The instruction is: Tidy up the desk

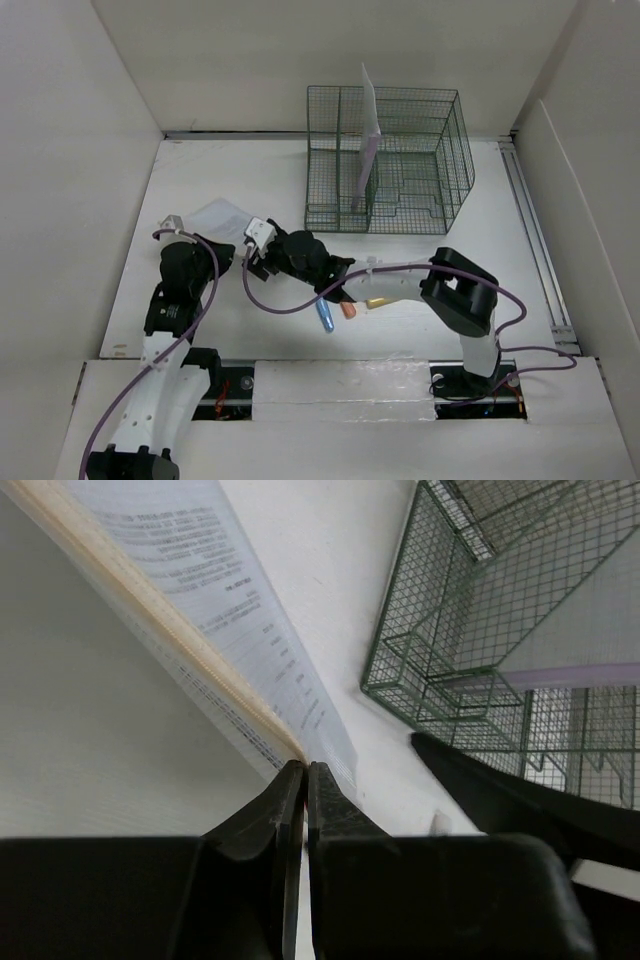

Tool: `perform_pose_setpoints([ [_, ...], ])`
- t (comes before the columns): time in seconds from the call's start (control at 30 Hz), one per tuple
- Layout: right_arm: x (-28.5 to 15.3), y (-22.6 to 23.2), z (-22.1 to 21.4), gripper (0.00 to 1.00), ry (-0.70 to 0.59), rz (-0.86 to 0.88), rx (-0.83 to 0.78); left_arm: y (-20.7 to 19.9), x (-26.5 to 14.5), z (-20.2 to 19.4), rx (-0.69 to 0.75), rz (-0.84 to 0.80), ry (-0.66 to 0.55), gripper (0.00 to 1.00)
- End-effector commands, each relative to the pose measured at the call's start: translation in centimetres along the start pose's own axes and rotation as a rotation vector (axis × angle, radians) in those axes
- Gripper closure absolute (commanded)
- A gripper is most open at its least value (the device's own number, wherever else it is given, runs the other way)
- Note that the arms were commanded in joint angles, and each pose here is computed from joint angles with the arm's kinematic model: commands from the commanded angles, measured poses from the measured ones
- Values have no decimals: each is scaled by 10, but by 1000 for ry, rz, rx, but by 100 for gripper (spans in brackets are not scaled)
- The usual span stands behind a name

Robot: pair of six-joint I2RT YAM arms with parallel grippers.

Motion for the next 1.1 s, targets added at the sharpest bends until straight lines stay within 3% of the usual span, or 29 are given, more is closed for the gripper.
perform_pose_setpoints([
  [0.0,13,-13,32,30,-112,-40,21,-32,-18,24,26,-134,-58,100],
  [0.17,17,-4,23,97,-101,40,51,-42,-26,32,6,-166,-75,100],
  [0.2,14,-4,23,100,-108,39,57,-42,-26,33,5,-160,-76,100],
  [0.23,11,-5,24,100,-118,35,64,-42,-25,33,3,-155,-77,100],
  [0.27,1,-7,29,100,-140,28,72,-41,-22,33,-2,-137,-70,93],
  [0.3,-4,-8,31,100,-151,20,88,-36,-18,34,-3,-104,-79,59],
  [0.33,-13,-15,32,100,-153,-1,102,-29,-13,33,-11,-57,-77,45],
  [0.4,-18,-23,32,100,-148,-21,107,-21,-7,32,-37,-9,-88,27],
  [0.47,-25,-25,35,100,-151,-34,108,-17,-2,28,-59,5,-82,18],
  [0.57,-31,-32,31,100,-147,-52,109,-12,6,28,-84,35,-100,13],
  [0.87,-47,-28,29,100,-176,-26,114,10,31,28,-147,140,-129,11],
  [1.07,-53,-22,29,100,-182,-6,119,-4,53,38,-203,64,-153,11],
])
Point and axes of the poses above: each gripper's point midway between its finger pads, its own x axis out along the fingers, its own y axis along the line the jaws close on, z = x × y, the point moved 5 cm from there along -x, back along the fingers, and after that the axes turned 5 degrees about x, right-handed, at the moved point
